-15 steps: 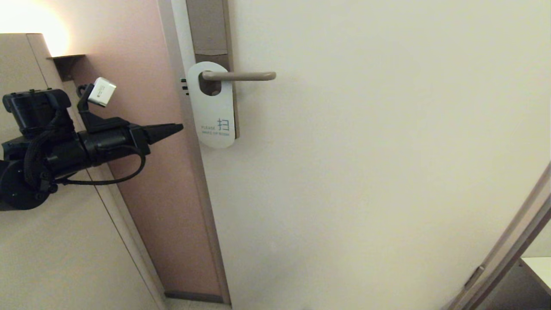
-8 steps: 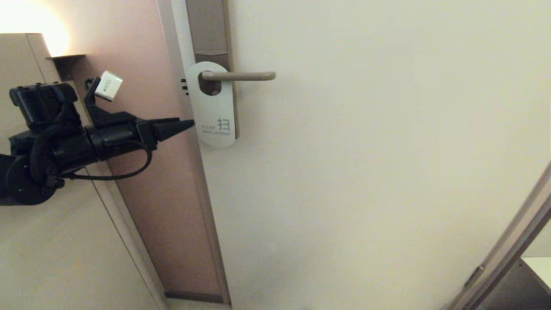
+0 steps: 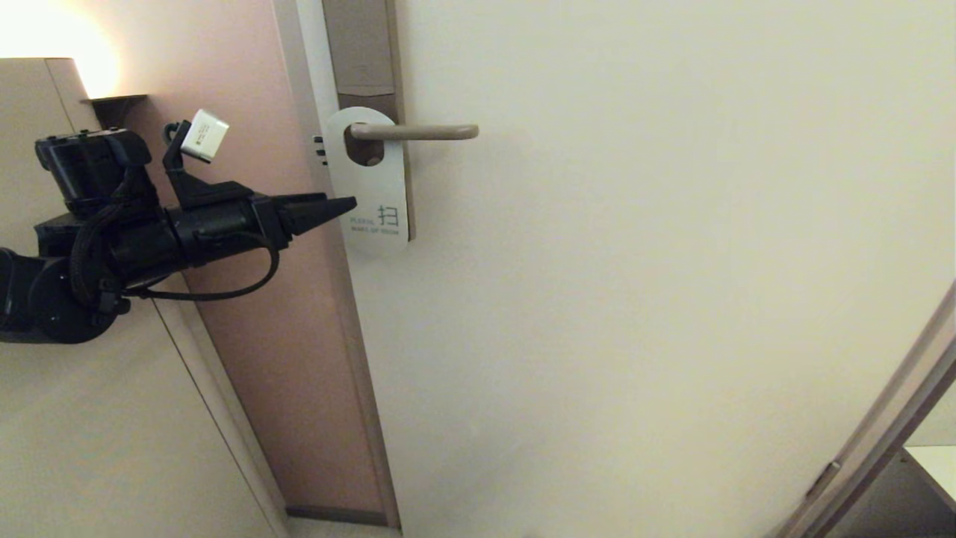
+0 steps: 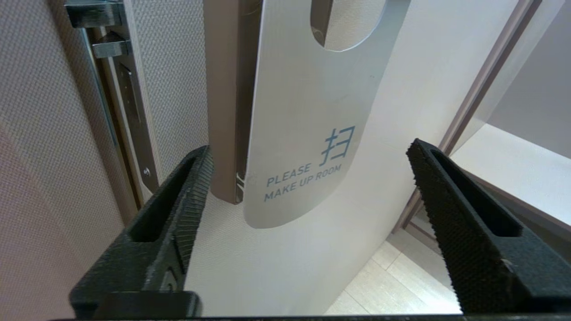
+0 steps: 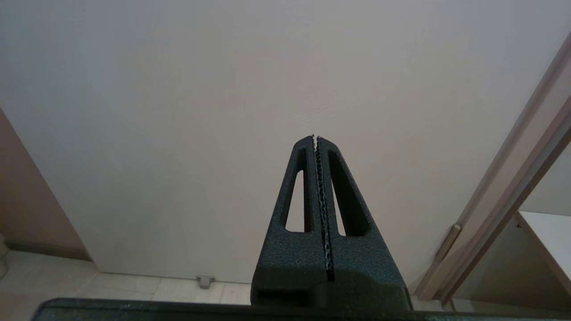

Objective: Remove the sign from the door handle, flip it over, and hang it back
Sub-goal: Take down the sign

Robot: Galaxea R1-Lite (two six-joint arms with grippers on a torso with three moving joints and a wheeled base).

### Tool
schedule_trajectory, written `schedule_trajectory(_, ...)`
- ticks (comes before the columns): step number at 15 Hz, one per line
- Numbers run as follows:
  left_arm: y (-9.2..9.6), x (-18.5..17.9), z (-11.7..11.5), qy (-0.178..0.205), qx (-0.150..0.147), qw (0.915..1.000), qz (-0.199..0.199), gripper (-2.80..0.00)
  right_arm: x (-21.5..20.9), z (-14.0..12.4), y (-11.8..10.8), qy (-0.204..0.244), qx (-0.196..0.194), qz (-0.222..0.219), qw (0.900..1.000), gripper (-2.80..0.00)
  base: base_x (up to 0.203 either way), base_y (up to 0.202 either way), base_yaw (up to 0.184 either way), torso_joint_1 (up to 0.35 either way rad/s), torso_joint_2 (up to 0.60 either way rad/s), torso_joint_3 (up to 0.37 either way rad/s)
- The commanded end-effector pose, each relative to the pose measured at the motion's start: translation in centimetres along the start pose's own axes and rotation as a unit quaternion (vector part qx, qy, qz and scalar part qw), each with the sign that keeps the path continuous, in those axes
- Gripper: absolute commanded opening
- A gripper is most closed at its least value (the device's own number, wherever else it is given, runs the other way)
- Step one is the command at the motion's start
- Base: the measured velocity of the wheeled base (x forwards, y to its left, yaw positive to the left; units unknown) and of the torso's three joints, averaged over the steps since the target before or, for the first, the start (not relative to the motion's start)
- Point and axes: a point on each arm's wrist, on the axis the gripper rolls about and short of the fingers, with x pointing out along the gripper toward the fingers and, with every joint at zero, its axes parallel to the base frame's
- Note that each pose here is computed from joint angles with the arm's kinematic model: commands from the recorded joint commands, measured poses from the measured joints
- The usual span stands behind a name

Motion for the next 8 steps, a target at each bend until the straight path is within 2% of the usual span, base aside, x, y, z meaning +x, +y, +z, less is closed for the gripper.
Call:
schedule_trajectory(1, -0.2, 0.0, 0.1, -0.002, 0.002, 1.0000, -0.005, 0.00, 0.0, 0.0, 0.0, 0.001, 0.000, 0.001, 1.000, -2.80, 0.000, 0.000, 0.000, 0.000, 0.00, 0.000)
schedule_trajectory(8, -1.6, 0.6, -0.4, 0.007, -0.004, 0.9997, -0.025, 0.00, 0.0, 0.0, 0.0, 0.001, 0.000, 0.000, 1.000, -2.80, 0.000, 0.000, 0.000, 0.000, 0.00, 0.000)
